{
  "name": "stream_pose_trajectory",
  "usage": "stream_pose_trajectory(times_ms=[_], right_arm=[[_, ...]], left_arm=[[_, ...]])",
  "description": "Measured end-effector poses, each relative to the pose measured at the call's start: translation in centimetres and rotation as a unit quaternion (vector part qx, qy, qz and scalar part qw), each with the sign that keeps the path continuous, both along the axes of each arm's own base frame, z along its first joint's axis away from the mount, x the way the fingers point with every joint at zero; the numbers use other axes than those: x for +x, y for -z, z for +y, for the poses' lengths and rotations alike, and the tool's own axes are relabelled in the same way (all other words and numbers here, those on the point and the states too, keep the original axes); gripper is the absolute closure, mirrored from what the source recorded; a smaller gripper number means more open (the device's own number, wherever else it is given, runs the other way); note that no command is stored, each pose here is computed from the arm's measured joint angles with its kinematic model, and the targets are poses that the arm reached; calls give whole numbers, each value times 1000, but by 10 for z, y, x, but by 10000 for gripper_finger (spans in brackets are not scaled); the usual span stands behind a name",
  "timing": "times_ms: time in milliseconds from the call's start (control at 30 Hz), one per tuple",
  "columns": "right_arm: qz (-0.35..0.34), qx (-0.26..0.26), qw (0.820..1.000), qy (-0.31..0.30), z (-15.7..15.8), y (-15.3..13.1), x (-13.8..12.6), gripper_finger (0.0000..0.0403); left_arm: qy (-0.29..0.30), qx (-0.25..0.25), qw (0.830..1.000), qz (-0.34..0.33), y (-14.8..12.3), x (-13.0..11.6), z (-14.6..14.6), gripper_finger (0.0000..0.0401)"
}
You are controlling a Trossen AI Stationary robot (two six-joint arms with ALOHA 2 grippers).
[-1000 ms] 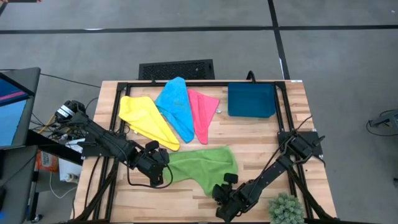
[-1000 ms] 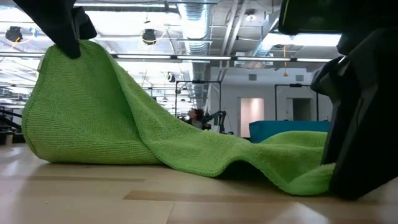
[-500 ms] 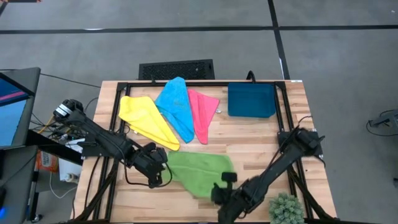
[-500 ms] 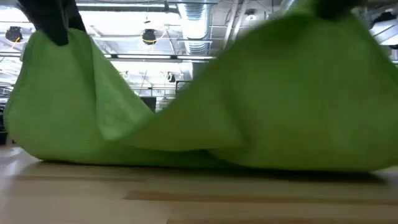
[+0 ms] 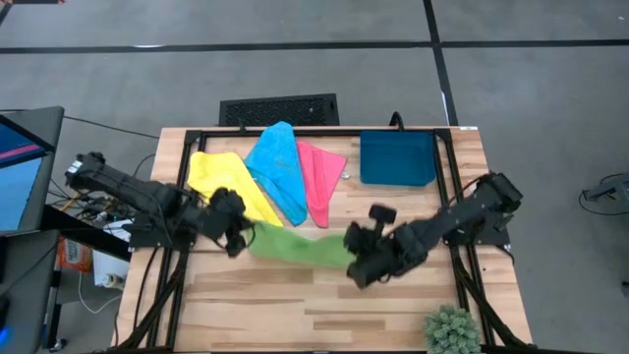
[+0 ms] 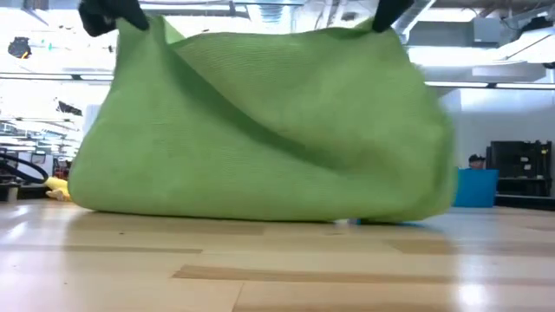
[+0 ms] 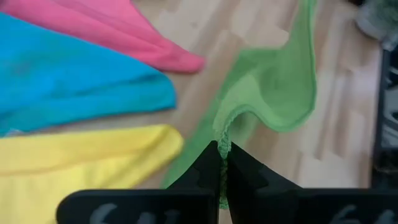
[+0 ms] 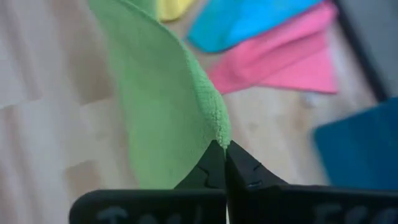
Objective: Fold microfiber towels
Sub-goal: Fold the green microfiber towel
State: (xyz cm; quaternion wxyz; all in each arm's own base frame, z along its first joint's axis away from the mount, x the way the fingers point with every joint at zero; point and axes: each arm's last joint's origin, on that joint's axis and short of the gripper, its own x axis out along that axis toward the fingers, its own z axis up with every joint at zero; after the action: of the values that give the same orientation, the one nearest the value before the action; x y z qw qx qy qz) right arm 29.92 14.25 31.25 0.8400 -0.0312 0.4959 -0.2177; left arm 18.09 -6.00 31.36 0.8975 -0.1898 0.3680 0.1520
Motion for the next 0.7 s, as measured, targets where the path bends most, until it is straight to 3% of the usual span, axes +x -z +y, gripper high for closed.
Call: stream_pose_trajectory(times_ms=[233,333,567,700], right_arm=[[-14,-66,995,69,-72,-42,-21,398],[-11,-82,991,101,-99,-52,-28,400],[7,-137,984,117,-139,-64,-34,395],[-8,-166,976,138,-154,-71,-38,397]], left_arm=[[-29,30,999,11,-7,-5,37,401],[-43,55,998,7,-22,-7,51,401],[-85,165,982,22,-66,-17,83,401],[-88,201,975,33,-75,-20,96,401]])
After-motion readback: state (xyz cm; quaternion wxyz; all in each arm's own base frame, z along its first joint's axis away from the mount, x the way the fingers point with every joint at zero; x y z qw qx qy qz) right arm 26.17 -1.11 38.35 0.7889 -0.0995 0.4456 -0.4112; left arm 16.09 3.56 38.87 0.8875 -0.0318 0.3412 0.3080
